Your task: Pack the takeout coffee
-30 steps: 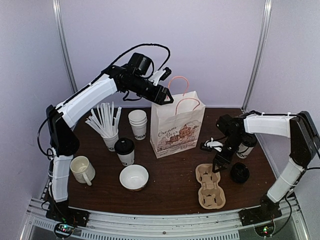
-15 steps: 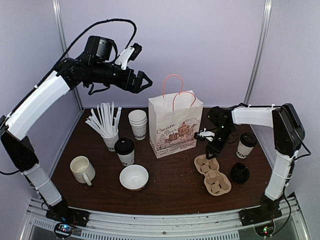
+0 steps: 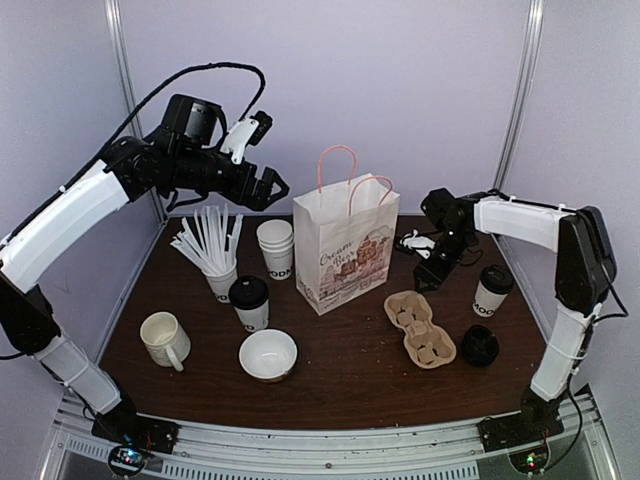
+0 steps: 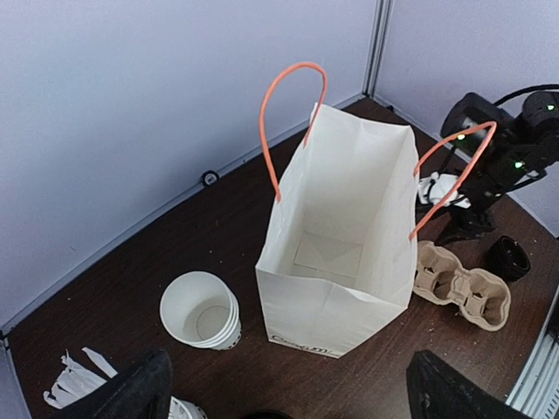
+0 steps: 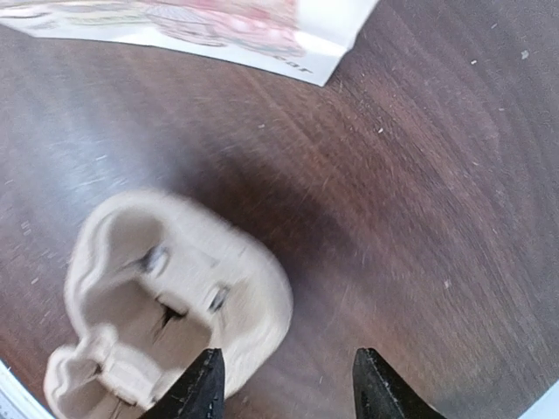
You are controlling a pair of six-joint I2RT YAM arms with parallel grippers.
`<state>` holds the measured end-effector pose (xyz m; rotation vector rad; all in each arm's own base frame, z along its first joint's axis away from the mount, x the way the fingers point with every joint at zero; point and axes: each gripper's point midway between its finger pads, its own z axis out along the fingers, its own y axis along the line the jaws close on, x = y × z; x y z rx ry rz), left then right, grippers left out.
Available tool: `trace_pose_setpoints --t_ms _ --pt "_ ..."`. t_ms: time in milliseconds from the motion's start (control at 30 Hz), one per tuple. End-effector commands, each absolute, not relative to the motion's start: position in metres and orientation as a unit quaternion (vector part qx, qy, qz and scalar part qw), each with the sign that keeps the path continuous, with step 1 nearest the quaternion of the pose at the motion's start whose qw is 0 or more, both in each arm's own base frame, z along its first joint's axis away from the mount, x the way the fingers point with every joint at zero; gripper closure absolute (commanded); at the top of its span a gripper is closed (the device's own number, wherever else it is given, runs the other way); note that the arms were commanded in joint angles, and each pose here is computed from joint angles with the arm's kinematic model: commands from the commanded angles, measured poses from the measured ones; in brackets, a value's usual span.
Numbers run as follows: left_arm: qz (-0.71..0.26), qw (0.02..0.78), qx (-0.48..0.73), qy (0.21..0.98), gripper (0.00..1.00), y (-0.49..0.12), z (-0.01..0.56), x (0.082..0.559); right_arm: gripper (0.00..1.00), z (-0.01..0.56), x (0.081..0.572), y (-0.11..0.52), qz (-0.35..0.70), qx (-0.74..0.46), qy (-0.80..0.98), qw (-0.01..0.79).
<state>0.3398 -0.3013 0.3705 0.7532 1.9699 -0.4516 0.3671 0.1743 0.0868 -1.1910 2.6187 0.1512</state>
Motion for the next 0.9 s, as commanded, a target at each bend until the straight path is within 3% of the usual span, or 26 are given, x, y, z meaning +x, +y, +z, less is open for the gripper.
trace_pose_setpoints --t_ms 0,267,533,700,867 --pt "-0.159 0.515 0.293 0.79 0.02 -0.283 0.393 0.34 0.47 0.13 0.329 0.165 0.075 -0.397 0.903 0.149" --pt "-0.126 0.516 0.269 0.803 0.07 -0.272 0.385 0.349 0.47 0.108 0.26 0.182 0.131 -0.415 0.897 0.081" --pt "-0.122 0.511 0.26 0.81 0.09 -0.267 0.382 0.347 0.55 0.083 0.217 0.19 0.173 -0.46 0.871 -0.019" --pt "-0.115 0.508 0.263 0.812 0.09 -0.266 0.379 0.348 0.58 0.074 0.202 0.178 0.158 -0.48 0.861 -0.052" --pt "-0.119 0.502 0.266 0.814 0.09 -0.269 0.374 0.348 0.58 0.065 0.219 0.162 0.094 -0.471 0.876 -0.038"
